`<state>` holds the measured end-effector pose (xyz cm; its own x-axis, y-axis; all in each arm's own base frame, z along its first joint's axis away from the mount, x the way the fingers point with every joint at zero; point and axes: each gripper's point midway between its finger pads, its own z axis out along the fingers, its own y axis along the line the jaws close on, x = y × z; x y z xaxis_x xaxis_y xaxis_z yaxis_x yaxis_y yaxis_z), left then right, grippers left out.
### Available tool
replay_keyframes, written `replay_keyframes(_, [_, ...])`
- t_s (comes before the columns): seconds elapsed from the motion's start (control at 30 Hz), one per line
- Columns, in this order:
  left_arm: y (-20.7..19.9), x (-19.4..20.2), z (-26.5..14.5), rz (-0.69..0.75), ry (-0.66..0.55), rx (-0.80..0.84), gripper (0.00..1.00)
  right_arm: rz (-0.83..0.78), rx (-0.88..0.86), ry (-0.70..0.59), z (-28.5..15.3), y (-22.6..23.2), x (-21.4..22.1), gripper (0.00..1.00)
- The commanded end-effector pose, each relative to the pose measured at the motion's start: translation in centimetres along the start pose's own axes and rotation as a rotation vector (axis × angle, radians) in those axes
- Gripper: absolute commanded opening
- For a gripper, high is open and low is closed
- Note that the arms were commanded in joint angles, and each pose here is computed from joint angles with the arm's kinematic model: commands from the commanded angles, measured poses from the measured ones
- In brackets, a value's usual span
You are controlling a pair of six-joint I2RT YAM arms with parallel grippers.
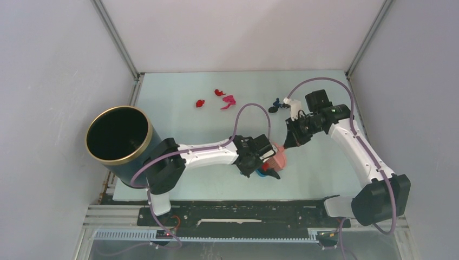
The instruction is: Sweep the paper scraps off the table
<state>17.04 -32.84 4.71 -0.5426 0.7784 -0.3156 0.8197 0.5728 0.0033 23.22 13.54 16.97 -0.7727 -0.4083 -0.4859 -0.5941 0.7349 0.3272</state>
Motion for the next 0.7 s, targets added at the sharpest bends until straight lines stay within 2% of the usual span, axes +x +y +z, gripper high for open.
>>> replay_keyframes(0.0, [-0.1, -0.7, -0.7, 0.001, -0.025, 0.017, 0.0, 0.054, -0.098, -0.061, -1.3, 2.3, -2.6, 0.0])
replay_keyframes(0.23, [0.0, -1.2, -1.2, -0.008, -0.062, 0.022, 0.0, 0.02, 0.128, -0.115, -3.8, -3.1, -6.5, 0.0])
replay_keyframes(0.4, [0.8, -2.1, -1.5, -0.061, -0.119, 0.006, 0.0, 0.028, 0.199, -0.136, -5.8, -7.1, -10.2, 0.0])
replay_keyframes(0.57, [2.0, -2.1, -1.1, -0.12, -0.096, 0.018, 0.0, -0.078, 0.466, -0.165, -6.2, -13.1, -15.1, 0.0])
replay_keyframes(0.67, [2.4, -2.0, -1.0, -0.132, -0.09, 0.018, 0.0, -0.154, 0.614, -0.176, -4.7, -16.4, -18.1, 0.0])
